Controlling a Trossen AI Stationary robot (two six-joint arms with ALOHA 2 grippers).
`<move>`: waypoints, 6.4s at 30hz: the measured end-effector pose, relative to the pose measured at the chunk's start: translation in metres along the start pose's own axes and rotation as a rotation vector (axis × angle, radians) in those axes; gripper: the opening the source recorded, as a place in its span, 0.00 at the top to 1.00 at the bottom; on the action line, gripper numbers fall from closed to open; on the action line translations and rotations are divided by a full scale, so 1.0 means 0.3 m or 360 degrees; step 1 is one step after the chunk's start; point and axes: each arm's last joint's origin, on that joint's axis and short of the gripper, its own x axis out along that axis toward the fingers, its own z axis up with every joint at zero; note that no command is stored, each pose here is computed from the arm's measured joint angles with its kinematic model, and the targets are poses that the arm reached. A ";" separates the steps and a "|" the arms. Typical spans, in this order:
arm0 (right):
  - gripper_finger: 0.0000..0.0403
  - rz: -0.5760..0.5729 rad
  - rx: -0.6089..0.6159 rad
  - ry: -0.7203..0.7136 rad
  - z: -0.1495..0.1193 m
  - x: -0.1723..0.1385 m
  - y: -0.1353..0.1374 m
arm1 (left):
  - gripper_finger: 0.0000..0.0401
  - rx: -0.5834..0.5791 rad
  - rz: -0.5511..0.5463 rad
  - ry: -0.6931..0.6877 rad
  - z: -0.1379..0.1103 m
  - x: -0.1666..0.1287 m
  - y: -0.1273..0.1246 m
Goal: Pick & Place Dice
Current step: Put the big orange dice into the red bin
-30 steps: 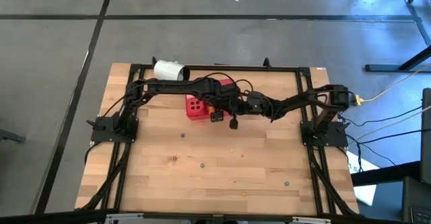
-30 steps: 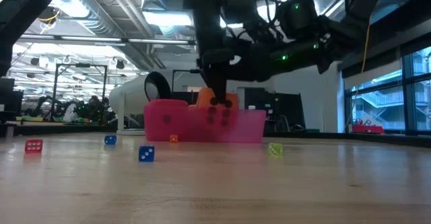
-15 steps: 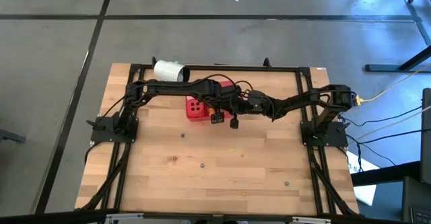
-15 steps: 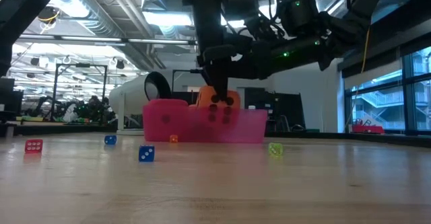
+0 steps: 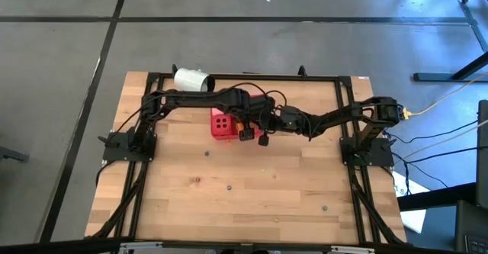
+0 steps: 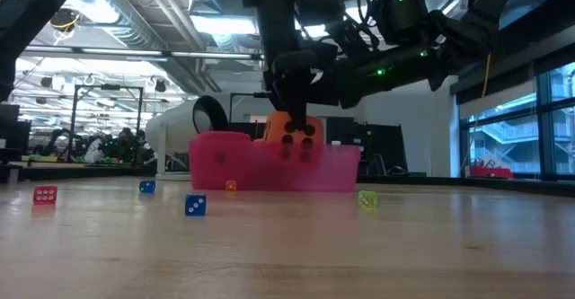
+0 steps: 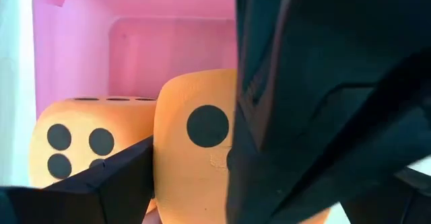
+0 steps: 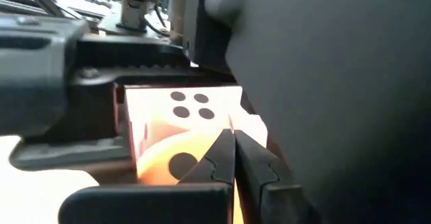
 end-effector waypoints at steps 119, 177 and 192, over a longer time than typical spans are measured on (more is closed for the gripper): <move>0.36 -0.0352 -0.0236 0.0296 0.089 -0.070 0.058 | 0.06 0.0000 0.0128 -0.0114 -0.017 -0.094 0.137; 0.98 -0.0366 -0.0289 0.0576 0.085 -0.143 0.083 | 0.06 -0.0053 0.0130 -0.0328 -0.145 -0.447 0.116; 0.98 -0.0369 -0.0291 0.0532 0.095 -0.140 0.082 | 0.06 -0.0063 0.0145 -0.0829 -0.419 -0.548 0.062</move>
